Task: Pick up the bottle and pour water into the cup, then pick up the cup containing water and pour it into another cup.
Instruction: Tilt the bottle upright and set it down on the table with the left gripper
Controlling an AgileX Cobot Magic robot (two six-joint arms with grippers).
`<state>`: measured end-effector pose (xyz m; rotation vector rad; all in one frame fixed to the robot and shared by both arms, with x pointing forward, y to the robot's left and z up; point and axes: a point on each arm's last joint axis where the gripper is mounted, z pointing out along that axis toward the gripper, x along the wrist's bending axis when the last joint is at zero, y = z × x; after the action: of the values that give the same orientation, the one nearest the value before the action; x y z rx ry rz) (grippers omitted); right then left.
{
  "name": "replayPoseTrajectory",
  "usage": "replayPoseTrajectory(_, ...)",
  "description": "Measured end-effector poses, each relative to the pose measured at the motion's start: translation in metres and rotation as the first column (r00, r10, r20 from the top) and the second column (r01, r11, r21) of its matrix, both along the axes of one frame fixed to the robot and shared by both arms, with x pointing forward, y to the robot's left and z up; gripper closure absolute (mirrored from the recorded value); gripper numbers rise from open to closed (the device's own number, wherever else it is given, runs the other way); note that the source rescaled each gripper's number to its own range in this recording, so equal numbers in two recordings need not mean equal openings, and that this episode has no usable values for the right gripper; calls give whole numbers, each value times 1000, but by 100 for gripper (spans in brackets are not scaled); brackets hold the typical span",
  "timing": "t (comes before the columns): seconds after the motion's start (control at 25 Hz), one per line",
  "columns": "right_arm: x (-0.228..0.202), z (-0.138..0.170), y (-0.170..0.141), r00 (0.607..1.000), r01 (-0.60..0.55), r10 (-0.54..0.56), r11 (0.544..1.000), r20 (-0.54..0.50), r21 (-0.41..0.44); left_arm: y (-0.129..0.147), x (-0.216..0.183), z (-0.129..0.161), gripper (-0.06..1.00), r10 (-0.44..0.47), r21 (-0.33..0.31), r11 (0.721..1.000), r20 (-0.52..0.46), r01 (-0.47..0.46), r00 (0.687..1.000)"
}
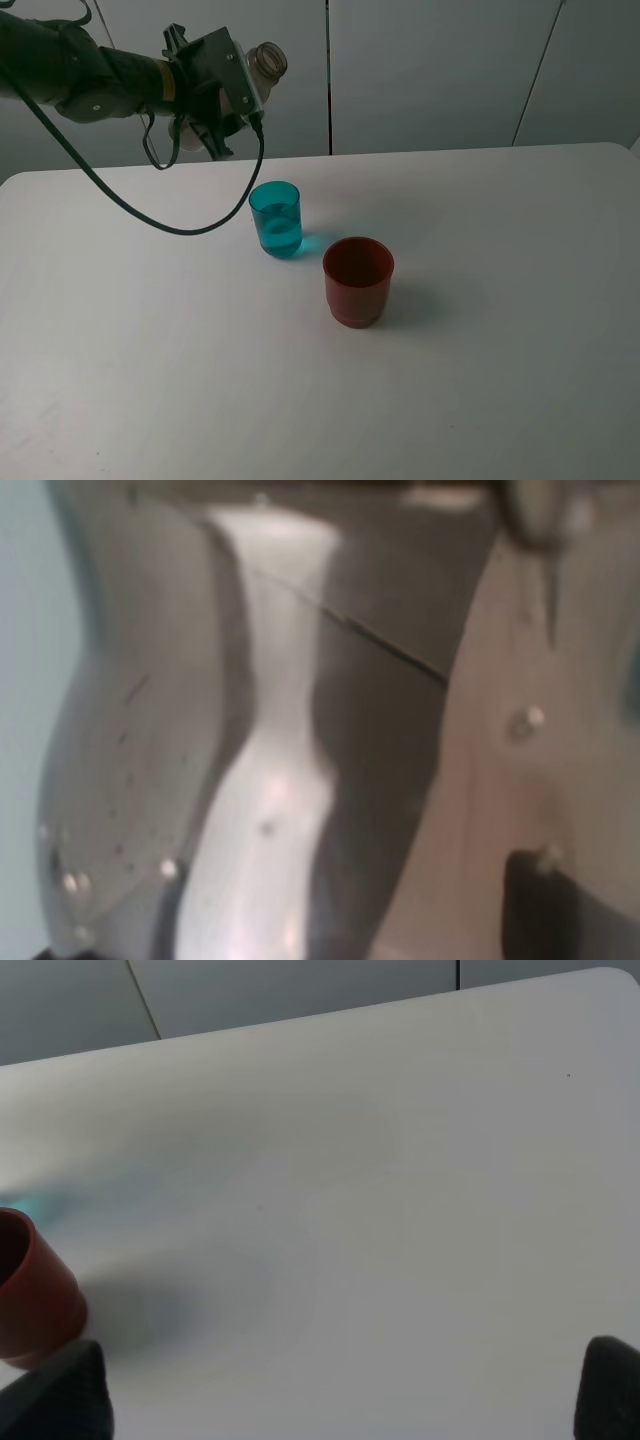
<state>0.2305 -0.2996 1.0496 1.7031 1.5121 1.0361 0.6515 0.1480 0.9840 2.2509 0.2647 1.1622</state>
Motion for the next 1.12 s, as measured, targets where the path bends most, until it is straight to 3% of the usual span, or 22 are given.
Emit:
replayPoseTrajectory(0.12,0,0,0,1000,0,0,1000,0,0,5,-3,-4,92,41,-175,983,-59,-50,997)
replayPoseTrajectory(0.24,0,0,0,1000,0,0,1000,0,0,18,-10,-10,92,19,-377,925,-87,-51,996)
replayPoseTrajectory(0.36,0,0,0,1000,0,0,1000,0,0,37,-20,-23,92,13,-485,872,-122,-71,992)
replayPoseTrajectory(0.56,0,0,0,1000,0,0,1000,0,0,81,-30,-44,92,93,-550,814,-190,-184,977)
replayPoseTrajectory(0.68,0,0,0,1000,0,0,1000,0,0,104,-37,-55,92,101,-621,759,-183,-195,978)
replayPoseTrajectory(0.88,0,0,0,1000,0,0,1000,0,0,131,-43,-72,92,118,-668,713,-186,-213,976)
replayPoseTrajectory(1.12,0,0,0,1000,0,0,1000,0,0,150,-42,-96,92,124,-741,637,-177,-215,976)
